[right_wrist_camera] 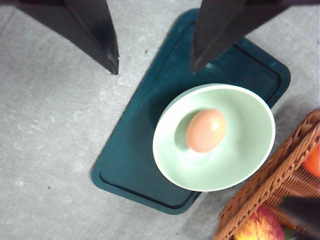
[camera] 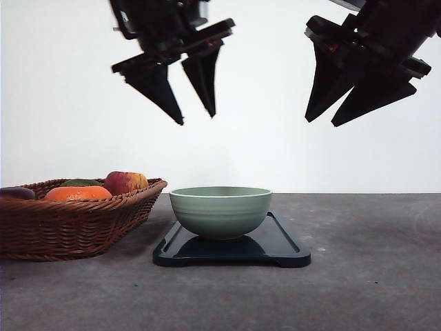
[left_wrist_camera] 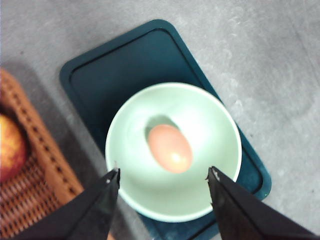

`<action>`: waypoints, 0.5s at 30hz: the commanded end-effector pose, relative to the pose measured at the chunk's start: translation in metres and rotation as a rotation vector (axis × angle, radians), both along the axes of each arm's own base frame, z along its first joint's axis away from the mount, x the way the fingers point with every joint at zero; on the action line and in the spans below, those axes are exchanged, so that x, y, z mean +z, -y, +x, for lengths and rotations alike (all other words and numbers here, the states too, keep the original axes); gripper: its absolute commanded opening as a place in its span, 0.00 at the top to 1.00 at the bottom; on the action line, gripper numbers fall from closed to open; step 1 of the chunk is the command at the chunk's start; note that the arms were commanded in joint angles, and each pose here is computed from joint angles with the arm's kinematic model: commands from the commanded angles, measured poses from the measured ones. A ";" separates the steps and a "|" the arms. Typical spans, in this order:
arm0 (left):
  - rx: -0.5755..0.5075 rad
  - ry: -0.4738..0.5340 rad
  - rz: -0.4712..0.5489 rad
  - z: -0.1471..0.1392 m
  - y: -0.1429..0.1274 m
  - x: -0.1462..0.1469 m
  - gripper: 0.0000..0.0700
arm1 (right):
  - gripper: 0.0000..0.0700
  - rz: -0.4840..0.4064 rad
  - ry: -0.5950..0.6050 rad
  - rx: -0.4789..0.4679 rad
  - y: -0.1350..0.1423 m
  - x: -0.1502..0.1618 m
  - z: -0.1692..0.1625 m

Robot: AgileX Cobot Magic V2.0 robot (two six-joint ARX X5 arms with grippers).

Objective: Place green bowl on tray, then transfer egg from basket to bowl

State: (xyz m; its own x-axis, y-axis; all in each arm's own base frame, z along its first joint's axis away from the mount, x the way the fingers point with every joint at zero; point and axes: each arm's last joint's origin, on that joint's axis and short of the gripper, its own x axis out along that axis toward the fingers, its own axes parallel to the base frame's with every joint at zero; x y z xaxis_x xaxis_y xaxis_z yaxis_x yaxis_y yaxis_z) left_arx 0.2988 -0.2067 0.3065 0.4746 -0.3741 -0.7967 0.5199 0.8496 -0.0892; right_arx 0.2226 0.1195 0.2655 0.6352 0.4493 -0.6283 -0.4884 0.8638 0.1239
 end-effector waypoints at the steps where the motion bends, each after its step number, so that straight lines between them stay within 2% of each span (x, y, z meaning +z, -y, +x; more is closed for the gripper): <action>1: 0.028 0.016 -0.006 -0.007 -0.007 -0.004 0.50 | 0.60 -0.004 0.008 0.010 -0.003 0.002 0.002; 9: 0.130 0.088 -0.073 -0.052 -0.064 -0.016 0.50 | 0.60 -0.004 0.007 0.012 -0.003 0.001 0.002; 15: 0.231 0.116 -0.088 -0.084 -0.109 -0.028 0.50 | 0.60 -0.031 0.029 0.040 -0.003 0.002 0.002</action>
